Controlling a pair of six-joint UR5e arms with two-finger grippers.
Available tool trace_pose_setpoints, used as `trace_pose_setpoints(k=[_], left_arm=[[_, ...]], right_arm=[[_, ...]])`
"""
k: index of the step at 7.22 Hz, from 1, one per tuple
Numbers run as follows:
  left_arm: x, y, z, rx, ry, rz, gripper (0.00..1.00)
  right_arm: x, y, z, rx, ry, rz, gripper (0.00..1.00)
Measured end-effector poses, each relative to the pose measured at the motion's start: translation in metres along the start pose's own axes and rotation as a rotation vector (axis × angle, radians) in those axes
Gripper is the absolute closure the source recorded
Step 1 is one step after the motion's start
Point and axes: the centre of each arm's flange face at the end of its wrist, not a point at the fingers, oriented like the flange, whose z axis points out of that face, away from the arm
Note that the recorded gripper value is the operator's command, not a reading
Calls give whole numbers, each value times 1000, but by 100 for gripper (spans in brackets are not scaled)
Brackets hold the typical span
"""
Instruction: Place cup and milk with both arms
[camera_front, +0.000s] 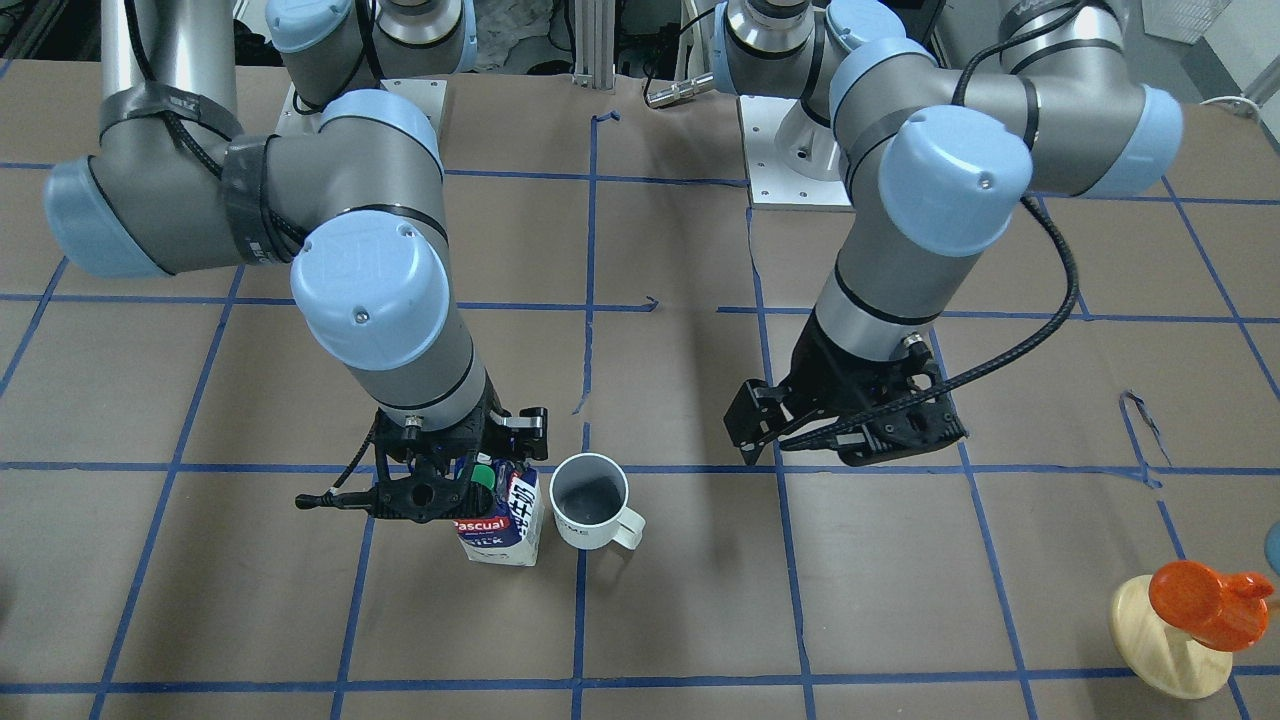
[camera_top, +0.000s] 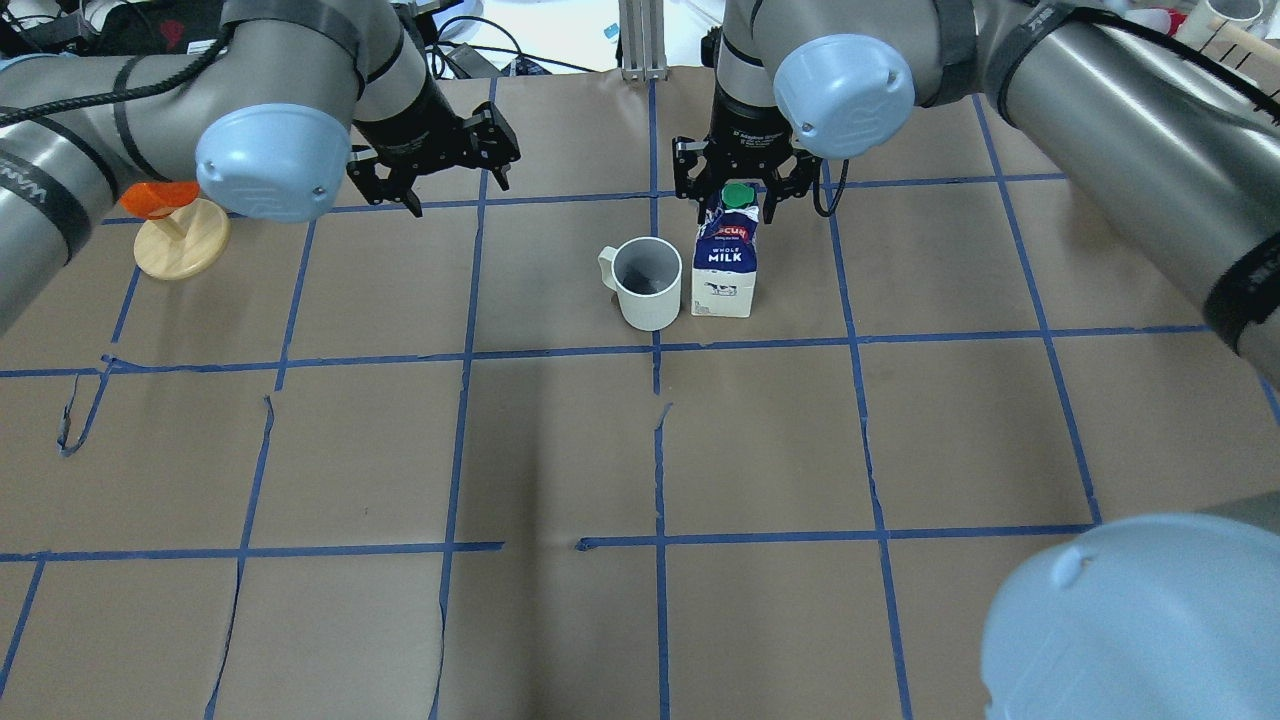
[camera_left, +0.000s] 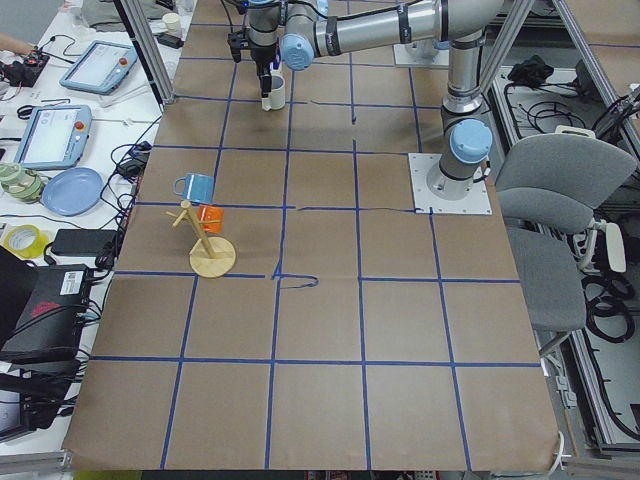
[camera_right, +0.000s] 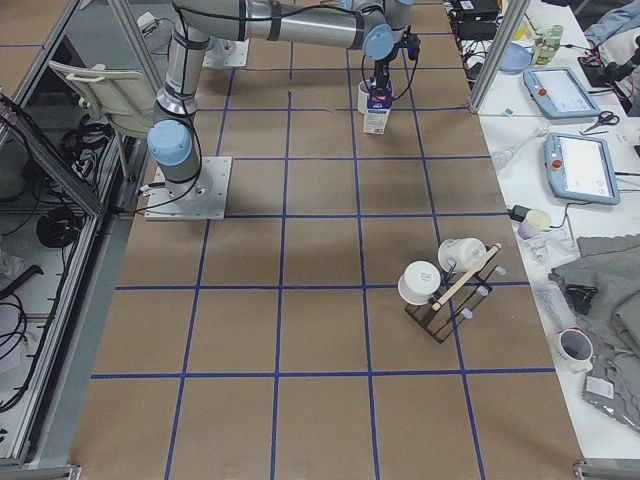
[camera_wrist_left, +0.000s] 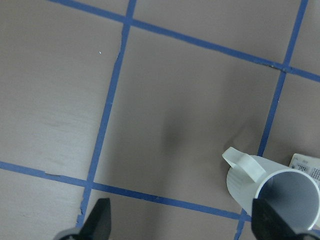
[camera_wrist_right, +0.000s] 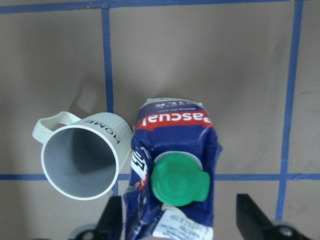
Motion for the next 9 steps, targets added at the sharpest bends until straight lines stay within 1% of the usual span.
trace_pose_setpoints(k=[1, 2, 3, 4, 5, 6, 7, 9], left_arm=[[-22, -4, -13, 1, -7, -14, 0], [-42, -4, -30, 7, -15, -23, 0], [-53, 4, -49, 0, -41, -3, 0], [-61, 16, -65, -15, -80, 25, 0], [-64, 25, -75, -32, -102, 39, 0], [-66, 31, -81, -40, -111, 45, 0], [-66, 36, -87, -45, -113, 47, 0], [-67, 42, -92, -52, -114, 47, 0]], right_arm=[[20, 7, -29, 23, 7, 25, 0], [53, 18, -65, 36, 22, 67, 0], [80, 34, -99, 43, 31, 91, 0], [97, 57, -120, 29, 45, 77, 0], [106, 81, -127, 11, 63, 55, 0], [110, 98, -128, 10, 76, 43, 0], [112, 106, -132, 23, 82, 39, 0], [112, 109, -141, 42, 82, 38, 0]])
